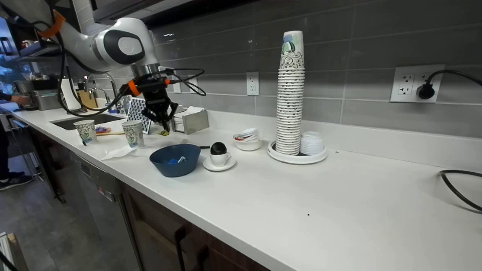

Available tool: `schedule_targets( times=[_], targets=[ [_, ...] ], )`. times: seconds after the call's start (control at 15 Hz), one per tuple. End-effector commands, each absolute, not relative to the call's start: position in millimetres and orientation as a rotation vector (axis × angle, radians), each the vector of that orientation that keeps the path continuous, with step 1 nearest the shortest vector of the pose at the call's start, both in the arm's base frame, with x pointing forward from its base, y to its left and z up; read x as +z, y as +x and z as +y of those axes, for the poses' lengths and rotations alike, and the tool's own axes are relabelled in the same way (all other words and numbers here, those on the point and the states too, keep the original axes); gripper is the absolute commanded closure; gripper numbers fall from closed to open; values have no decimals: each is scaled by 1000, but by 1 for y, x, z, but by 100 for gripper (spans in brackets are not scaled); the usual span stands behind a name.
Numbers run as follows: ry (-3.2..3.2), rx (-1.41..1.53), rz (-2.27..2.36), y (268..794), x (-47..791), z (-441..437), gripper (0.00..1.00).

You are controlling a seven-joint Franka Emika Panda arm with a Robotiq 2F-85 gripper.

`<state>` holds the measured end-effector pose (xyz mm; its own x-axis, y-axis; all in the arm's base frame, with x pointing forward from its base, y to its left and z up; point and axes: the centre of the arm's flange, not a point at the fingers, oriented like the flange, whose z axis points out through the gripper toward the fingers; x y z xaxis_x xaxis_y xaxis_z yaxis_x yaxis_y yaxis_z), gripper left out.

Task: Put the snack bar in the blue bowl

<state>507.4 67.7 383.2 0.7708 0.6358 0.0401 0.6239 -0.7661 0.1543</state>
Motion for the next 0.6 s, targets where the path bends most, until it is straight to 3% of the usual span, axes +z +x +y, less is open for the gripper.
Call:
schedule_targets(
  times=[0.0, 0.07, 0.13, 0.27, 0.53],
  targets=[
    [2879, 8, 912, 507, 367, 63, 100],
    [2894, 4, 879, 509, 363, 62, 100],
    [2905, 29, 842, 512, 359, 59, 74],
    [2920, 37, 765, 518, 355, 55, 68],
    [2948, 35, 685, 518, 357, 51, 39]
  ],
)
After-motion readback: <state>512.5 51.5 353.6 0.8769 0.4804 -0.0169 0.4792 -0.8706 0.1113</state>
